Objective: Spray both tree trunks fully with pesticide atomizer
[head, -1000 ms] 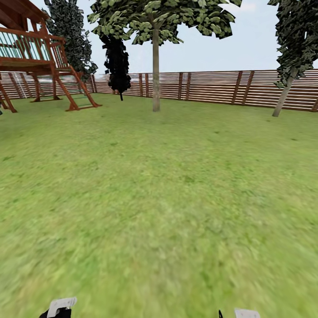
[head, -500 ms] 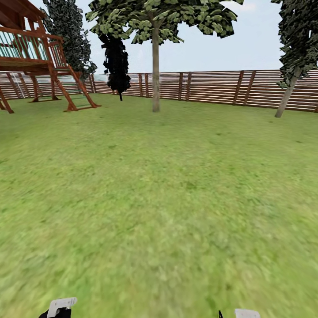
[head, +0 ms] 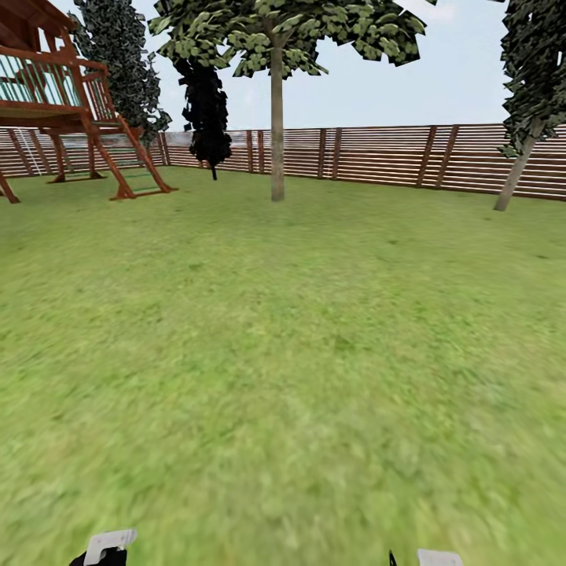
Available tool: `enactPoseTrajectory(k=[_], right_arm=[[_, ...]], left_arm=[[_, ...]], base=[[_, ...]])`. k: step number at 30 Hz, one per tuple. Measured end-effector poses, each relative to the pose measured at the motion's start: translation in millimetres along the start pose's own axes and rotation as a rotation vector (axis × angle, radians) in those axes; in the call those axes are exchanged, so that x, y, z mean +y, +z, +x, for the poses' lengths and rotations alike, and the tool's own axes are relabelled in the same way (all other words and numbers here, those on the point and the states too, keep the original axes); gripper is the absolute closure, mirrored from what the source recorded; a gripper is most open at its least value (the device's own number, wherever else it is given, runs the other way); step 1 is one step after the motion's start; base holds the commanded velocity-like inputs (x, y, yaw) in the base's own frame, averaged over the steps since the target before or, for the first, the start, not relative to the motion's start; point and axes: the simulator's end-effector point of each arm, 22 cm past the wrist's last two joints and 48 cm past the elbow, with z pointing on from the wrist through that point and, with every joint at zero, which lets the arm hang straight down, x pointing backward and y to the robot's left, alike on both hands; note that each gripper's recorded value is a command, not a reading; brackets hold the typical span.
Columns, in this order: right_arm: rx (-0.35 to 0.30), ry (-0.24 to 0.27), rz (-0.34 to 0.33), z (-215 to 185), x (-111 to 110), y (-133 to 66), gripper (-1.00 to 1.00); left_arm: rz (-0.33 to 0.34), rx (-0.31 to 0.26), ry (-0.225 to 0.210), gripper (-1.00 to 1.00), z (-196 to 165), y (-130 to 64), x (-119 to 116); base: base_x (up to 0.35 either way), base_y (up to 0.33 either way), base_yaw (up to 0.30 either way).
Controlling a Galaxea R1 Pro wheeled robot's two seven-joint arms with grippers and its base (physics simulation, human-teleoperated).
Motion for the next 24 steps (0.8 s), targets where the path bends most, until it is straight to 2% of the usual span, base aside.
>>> enactPoseTrajectory(k=[24], right_arm=[[0.0,0.0,0.0,0.0,0.0,0.0,-1.0]], left_arm=[[-0.001,0.0,0.0,1.0,-0.1,0.0,0.4]], base=[[0.34,0.0,0.0]])
